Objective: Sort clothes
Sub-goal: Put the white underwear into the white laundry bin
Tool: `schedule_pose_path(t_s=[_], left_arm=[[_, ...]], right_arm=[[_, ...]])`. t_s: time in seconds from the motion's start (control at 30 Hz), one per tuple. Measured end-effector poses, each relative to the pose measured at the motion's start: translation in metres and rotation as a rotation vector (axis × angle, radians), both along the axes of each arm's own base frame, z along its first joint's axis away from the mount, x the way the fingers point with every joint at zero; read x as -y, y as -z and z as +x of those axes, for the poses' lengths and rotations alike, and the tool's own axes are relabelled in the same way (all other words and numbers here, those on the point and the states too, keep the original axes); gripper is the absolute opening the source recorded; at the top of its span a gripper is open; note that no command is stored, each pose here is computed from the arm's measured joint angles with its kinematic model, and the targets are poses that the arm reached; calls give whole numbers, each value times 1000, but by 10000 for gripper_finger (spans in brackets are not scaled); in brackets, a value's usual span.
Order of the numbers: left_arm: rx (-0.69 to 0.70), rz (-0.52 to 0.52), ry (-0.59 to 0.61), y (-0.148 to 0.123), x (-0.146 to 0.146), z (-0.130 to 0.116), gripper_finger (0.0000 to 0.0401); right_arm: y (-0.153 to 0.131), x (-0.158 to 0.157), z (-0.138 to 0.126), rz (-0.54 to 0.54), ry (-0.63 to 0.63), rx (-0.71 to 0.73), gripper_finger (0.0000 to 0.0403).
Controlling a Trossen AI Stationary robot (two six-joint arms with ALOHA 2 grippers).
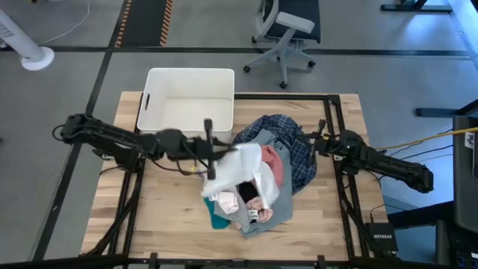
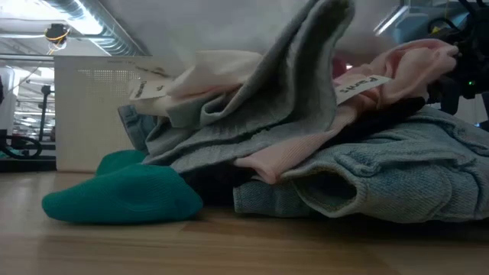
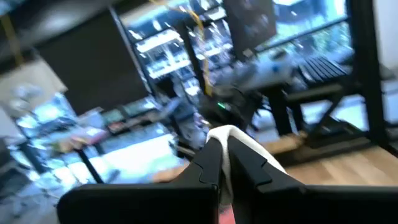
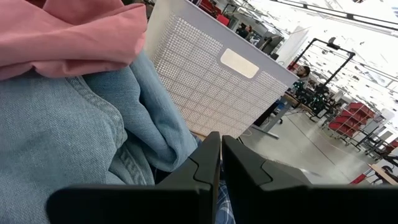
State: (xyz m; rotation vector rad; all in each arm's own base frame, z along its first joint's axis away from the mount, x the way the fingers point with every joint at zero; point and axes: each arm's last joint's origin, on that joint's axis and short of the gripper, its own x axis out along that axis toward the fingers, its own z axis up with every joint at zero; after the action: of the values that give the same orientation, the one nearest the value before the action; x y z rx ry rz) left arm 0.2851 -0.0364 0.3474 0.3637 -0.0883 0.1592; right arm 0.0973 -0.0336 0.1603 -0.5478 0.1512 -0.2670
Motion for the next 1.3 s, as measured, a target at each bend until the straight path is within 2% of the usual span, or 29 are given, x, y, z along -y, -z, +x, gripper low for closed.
schedule_pose_path(t_s=[0.37,0.63,0.77,0.87,0.97,1.3], left_arm=[[319,72,-200,-66,-45,-57,4],[441,203,-447,-112,-69,-99,4],[466,230,-541,-122,-82,-111,4],[448,231,-633,-121,-94,-116,4],[387,187,-713,-115,-108,-116,4],[24,44,-841,-73,-150,-101,4]], right_arm=[[0,0,0,0,0,0,35],[0,0,0,0,0,0,35],[0,0,0,0,0,0,35],[0,0,0,0,0,0,35],[0,0,0,0,0,0,35],[0,0,0,0,0,0,35]])
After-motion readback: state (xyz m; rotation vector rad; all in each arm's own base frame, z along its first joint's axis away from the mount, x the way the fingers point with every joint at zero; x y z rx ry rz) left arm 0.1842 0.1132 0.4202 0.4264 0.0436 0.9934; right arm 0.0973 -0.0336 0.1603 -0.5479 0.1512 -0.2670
